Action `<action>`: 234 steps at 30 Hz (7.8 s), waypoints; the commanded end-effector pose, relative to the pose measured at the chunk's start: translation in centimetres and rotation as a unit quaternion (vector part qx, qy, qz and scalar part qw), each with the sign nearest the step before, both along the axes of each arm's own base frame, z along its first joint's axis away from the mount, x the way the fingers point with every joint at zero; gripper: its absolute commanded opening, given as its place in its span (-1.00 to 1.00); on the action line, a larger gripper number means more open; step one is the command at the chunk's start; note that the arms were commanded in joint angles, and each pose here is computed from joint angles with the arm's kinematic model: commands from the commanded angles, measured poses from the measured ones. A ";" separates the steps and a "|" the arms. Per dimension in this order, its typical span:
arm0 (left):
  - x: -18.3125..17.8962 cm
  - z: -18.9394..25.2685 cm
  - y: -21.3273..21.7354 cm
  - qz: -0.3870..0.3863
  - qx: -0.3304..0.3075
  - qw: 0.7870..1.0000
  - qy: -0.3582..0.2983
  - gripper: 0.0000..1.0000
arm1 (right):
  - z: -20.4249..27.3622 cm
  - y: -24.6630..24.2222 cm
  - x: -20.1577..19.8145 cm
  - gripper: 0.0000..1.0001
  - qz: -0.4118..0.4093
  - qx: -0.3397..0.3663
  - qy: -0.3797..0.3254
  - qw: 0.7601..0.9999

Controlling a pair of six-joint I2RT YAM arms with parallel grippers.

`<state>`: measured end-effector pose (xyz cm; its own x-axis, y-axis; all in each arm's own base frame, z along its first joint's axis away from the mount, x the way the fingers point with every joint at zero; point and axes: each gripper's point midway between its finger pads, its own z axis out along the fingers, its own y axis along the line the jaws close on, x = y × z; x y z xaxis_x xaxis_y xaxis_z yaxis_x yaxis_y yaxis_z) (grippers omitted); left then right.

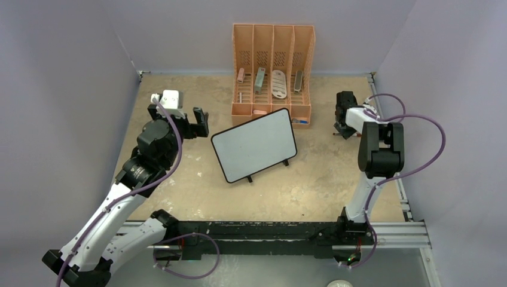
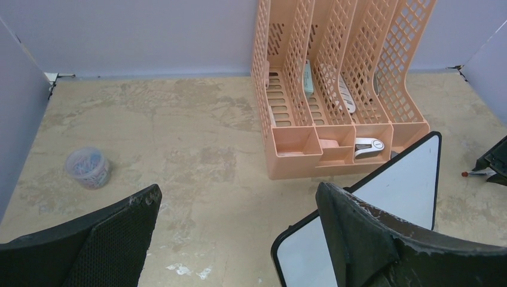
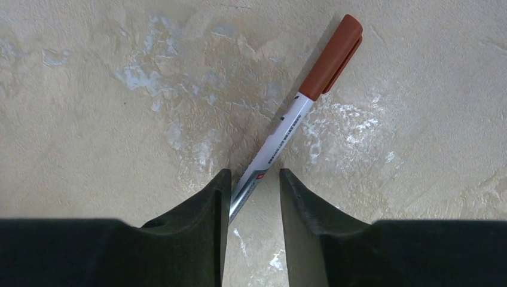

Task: Write a sentence on the whiteboard
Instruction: Open the whiteboard marker at the center of the board, then place the pen cap at the center of the board.

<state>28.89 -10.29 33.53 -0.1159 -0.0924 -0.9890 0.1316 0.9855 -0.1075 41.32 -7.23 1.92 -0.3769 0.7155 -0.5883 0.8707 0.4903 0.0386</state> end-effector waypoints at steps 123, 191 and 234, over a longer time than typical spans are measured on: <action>-1.6 -0.3 -12.1 -0.155 -0.555 0.762 0.296 -1.00 | 34.9 39.3 -19.1 0.36 0.689 0.136 -0.500 0.507; -0.5 -2.6 -9.4 -0.073 -0.663 0.696 0.268 -1.00 | 32.4 40.7 -19.3 -1.00 0.651 0.213 -0.525 0.504; 4.5 -19.5 3.4 0.055 -0.034 0.896 0.439 -1.00 | 30.1 36.3 -19.1 -1.00 0.653 0.113 -0.502 0.555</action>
